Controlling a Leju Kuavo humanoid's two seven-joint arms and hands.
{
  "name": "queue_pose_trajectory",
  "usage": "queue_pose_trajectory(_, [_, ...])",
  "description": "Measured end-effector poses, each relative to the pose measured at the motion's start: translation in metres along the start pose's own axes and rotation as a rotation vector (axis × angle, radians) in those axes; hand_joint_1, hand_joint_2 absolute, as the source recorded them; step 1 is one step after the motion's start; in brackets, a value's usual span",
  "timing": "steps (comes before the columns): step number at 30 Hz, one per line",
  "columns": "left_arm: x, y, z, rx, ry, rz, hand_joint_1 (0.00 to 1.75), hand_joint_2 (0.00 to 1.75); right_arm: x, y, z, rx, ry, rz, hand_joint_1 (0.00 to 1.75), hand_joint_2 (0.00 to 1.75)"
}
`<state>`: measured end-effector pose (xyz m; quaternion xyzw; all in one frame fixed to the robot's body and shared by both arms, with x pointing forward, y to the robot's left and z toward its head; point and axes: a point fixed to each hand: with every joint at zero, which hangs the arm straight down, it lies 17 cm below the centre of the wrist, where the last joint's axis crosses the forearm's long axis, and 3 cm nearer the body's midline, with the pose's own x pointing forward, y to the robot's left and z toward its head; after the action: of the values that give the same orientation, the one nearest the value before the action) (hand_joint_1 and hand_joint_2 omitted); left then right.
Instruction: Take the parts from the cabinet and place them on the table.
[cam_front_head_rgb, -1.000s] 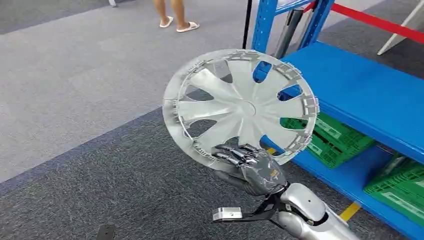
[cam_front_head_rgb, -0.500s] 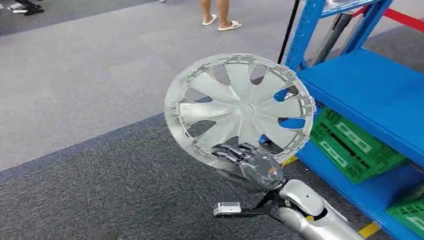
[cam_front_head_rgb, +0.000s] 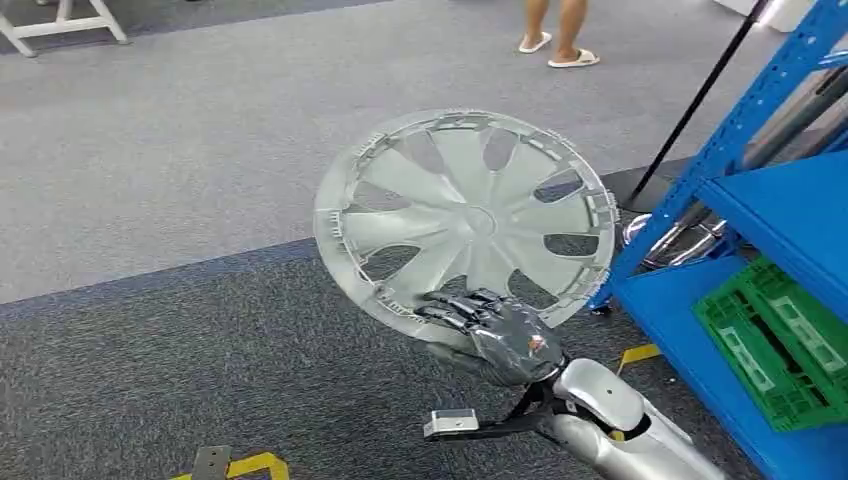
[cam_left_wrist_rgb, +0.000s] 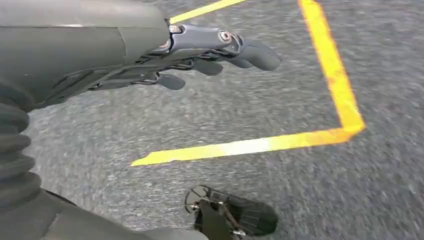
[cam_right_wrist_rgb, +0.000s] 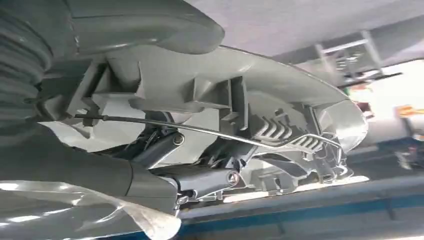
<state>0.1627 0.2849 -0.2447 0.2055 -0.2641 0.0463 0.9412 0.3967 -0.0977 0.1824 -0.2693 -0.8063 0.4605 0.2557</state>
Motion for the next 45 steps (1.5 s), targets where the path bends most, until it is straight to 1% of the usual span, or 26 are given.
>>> queue_pose_trajectory(3, [-0.011,0.007,0.000,0.016,0.028,-0.003,0.00,1.75,0.003,0.003,-0.001,0.001,-0.002,-0.013,1.75,1.75])
queue_pose_trajectory(5, [-0.016,0.015,-0.002,0.033,0.043,0.002,0.00,1.75,0.006,0.002,-0.008,-0.009,-0.009,-0.022,1.75,1.75])
queue_pose_trajectory(13, [-0.020,0.018,-0.002,0.051,0.064,0.038,0.00,1.75,0.015,0.003,-0.031,-0.022,-0.045,-0.041,1.75,1.75])
queue_pose_trajectory(16, [-0.017,0.023,-0.004,0.073,0.061,0.086,0.00,1.75,0.017,0.005,-0.035,-0.020,-0.051,-0.054,1.75,1.75])
queue_pose_trajectory(20, [-0.023,0.028,-0.004,0.089,0.078,0.098,0.00,1.75,0.025,0.010,-0.041,-0.019,-0.066,-0.072,1.75,1.75])
queue_pose_trajectory(22, [-0.020,0.033,-0.006,0.100,0.076,0.103,0.00,1.75,0.028,0.010,-0.044,-0.021,-0.074,-0.076,1.75,1.75])
queue_pose_trajectory(29, [-0.021,0.033,-0.007,0.102,0.080,0.108,0.00,1.75,0.028,0.021,-0.040,0.008,-0.074,-0.079,1.75,1.75])
queue_pose_trajectory(34, [-0.031,0.030,-0.003,0.092,0.113,0.125,0.00,1.75,0.032,0.025,-0.039,0.015,-0.085,-0.085,1.75,1.75])
queue_pose_trajectory(40, [-0.015,0.024,-0.005,0.076,0.058,0.131,0.00,1.75,0.030,0.026,-0.041,0.024,-0.088,-0.094,1.75,1.75])
queue_pose_trajectory(45, [-0.021,0.023,-0.004,0.071,0.089,0.097,0.00,1.75,0.031,0.030,-0.042,0.037,-0.090,-0.082,1.75,1.75])
